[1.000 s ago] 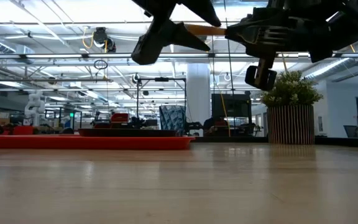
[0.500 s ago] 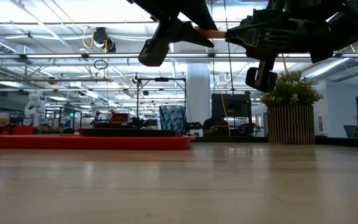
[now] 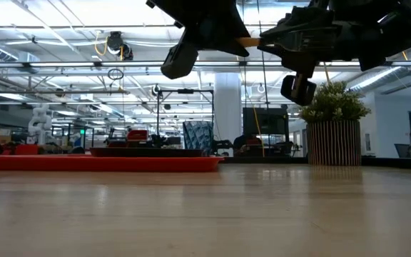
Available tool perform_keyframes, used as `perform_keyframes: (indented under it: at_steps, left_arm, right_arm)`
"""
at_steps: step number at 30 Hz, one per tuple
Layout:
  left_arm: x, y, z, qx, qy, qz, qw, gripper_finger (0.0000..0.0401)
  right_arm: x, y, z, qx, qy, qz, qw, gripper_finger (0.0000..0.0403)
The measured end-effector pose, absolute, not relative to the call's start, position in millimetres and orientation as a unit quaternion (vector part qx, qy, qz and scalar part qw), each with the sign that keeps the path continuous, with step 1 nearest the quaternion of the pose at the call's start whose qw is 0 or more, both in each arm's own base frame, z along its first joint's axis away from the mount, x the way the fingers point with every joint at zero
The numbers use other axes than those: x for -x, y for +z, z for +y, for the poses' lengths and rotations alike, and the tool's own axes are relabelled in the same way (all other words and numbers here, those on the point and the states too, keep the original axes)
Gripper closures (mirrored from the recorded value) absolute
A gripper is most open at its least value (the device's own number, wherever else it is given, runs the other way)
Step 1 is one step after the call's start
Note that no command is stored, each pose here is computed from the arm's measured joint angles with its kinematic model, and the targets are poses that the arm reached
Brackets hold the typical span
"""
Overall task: Pick and place plate/cup/fork/spoon on tray
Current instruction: Put the light orange fork on the red tray to the left of the black plate
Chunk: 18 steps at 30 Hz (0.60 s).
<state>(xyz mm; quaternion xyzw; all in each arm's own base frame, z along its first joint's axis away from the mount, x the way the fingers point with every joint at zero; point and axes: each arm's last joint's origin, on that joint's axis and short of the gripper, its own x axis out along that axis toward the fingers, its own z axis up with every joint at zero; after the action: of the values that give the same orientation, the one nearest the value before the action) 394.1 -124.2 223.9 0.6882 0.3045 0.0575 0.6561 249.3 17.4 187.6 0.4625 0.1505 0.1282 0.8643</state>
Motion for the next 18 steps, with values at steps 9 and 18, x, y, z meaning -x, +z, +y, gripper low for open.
perform_keyframes:
  at_steps: [9, 18]
  left_arm:
    - [-391.5, 220.8, -123.2, -0.596, 0.104, 0.315, 0.731, 0.0342]
    - [-377.4, 205.0, -117.3, -0.470, 0.145, 0.375, 0.786, 0.0342]
  right_arm:
    - [-247.6, 201.0, 12.8, -0.412, 0.127, 0.088, 0.898, 0.0245]
    - [-227.3, 234.8, 8.3, -0.253, 0.055, -0.013, 0.966, 0.0192]
